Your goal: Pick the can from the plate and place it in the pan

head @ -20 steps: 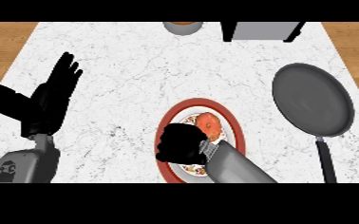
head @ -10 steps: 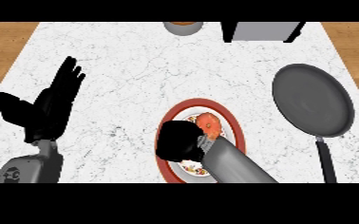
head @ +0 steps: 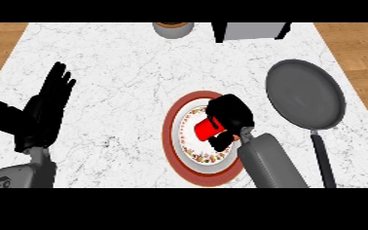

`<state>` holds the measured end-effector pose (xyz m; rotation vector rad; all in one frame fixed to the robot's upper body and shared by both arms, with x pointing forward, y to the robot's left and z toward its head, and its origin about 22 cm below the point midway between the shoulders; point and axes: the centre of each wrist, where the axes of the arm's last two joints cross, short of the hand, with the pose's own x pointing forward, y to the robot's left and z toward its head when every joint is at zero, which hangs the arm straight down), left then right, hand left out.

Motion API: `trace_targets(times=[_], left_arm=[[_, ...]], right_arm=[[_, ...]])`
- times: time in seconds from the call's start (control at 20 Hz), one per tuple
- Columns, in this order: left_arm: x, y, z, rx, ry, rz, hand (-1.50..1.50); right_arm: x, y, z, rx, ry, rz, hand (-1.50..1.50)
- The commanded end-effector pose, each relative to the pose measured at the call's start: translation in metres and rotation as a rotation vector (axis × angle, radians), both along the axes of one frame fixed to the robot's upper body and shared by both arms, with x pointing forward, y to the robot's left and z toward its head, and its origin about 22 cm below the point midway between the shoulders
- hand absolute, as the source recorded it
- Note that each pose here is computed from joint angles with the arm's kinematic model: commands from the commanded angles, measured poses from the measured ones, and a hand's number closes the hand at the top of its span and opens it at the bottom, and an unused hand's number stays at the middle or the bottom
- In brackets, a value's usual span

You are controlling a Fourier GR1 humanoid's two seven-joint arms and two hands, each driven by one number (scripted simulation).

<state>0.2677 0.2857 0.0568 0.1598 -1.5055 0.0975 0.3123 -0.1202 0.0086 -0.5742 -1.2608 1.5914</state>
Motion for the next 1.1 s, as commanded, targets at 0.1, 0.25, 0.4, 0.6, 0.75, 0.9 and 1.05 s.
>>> trace_targets(times=[0.1, 0.25, 0.4, 0.6, 0.75, 0.9, 1.05], left_arm=[[0.002, -0.003, 0.000, -0.001, -0.005, -0.028, 0.00], [0.000, -0.005, 0.004, -0.004, -0.002, -0.049, 0.00], [0.007, -0.010, 0.008, -0.007, -0.009, -0.079, 0.00], [0.012, -0.012, 0.007, 0.005, 0.000, -0.048, 0.00], [0.011, 0.001, 0.008, 0.005, -0.022, -0.063, 0.00], [0.006, -0.016, 0.018, -0.009, -0.011, -0.074, 0.00], [0.008, -0.019, 0.000, 0.007, -0.012, -0.071, 0.00]], right_arm=[[0.001, -0.010, 0.033, -0.032, -0.275, -0.518, 1.50], [-0.010, 0.013, 0.075, -0.042, -0.467, -0.571, 1.50], [-0.021, 0.033, 0.114, -0.049, -0.599, -0.618, 1.50], [-0.066, 0.031, 0.157, -0.039, -0.619, -0.653, 1.50], [-0.042, 0.018, 0.174, -0.028, -0.621, -0.708, 1.50], [-0.036, -0.005, 0.184, 0.010, -0.641, -0.779, 1.50], [-0.041, -0.020, 0.179, 0.037, -0.679, -0.830, 1.50]])
